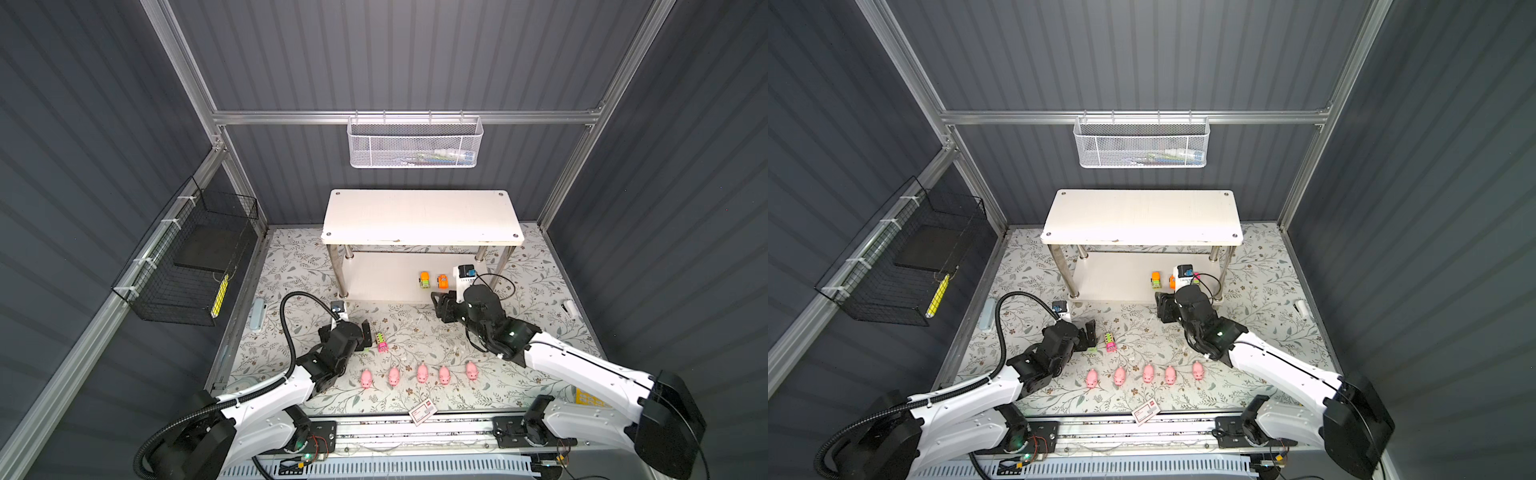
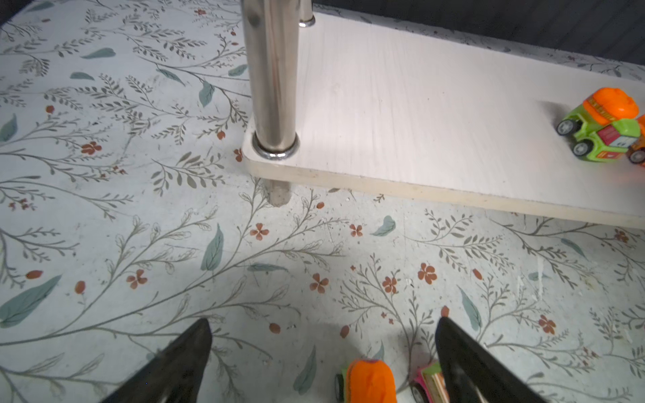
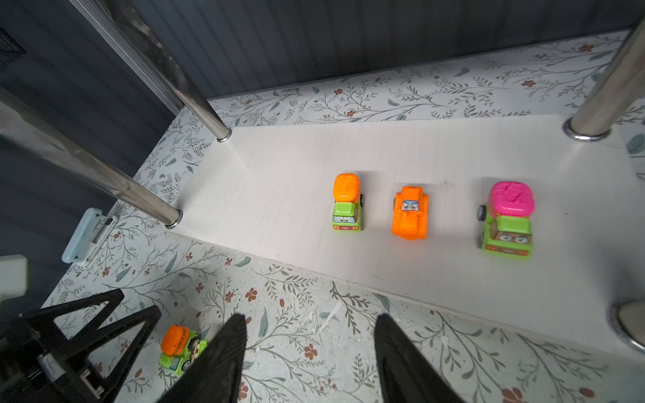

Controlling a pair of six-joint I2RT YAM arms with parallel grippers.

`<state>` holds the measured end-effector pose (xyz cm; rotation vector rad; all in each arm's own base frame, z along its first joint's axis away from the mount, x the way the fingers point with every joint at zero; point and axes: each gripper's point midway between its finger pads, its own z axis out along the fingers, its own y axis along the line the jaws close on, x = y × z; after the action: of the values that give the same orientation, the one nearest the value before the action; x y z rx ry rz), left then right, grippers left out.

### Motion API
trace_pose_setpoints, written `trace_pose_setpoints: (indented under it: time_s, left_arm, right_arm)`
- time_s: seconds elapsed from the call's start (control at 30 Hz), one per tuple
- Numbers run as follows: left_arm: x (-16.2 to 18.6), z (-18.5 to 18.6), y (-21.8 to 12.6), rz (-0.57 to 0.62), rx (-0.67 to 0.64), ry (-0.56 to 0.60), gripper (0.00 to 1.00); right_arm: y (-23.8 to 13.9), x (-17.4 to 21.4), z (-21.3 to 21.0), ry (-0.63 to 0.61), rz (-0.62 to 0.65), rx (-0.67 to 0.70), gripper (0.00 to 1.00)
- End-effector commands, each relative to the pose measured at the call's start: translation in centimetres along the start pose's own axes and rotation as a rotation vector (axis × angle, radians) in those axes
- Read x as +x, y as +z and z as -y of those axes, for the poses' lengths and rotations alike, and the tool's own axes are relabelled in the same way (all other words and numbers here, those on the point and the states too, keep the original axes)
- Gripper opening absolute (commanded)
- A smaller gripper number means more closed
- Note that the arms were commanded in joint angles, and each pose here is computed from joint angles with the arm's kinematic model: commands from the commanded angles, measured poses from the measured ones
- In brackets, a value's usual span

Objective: Place and organize the plastic toys onto the shelf
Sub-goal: 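Withdraw the right gripper from the shelf while the left gripper moves toward the toys, then lower the left gripper onto another orange-topped green toy truck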

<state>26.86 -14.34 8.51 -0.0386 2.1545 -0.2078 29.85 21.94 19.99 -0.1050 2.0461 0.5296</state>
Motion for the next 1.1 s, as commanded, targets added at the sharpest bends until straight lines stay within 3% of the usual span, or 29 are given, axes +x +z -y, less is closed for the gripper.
trace_pose_setpoints:
  time_s: [0.0,0.2,1.07]
  left_arm:
    - [0.5,1.1,0.0,-0.055,0.035,-0.041,0.98]
    - [2.1,1.5,0.0,-0.14,0.061,-0.042,0.9]
    - [4.5,2.8,1.7,-0.273,0.049,0.002,0.7]
  right_arm:
    - [-1.3,0.6,1.3,0.003,0.002,0.039,0.62]
    - [-2.6,1.2,2.6,0.003,0.002,0.075,0.63]
    - [-2.6,2.5,5.1,-0.001,-0.001,0.138,0.64]
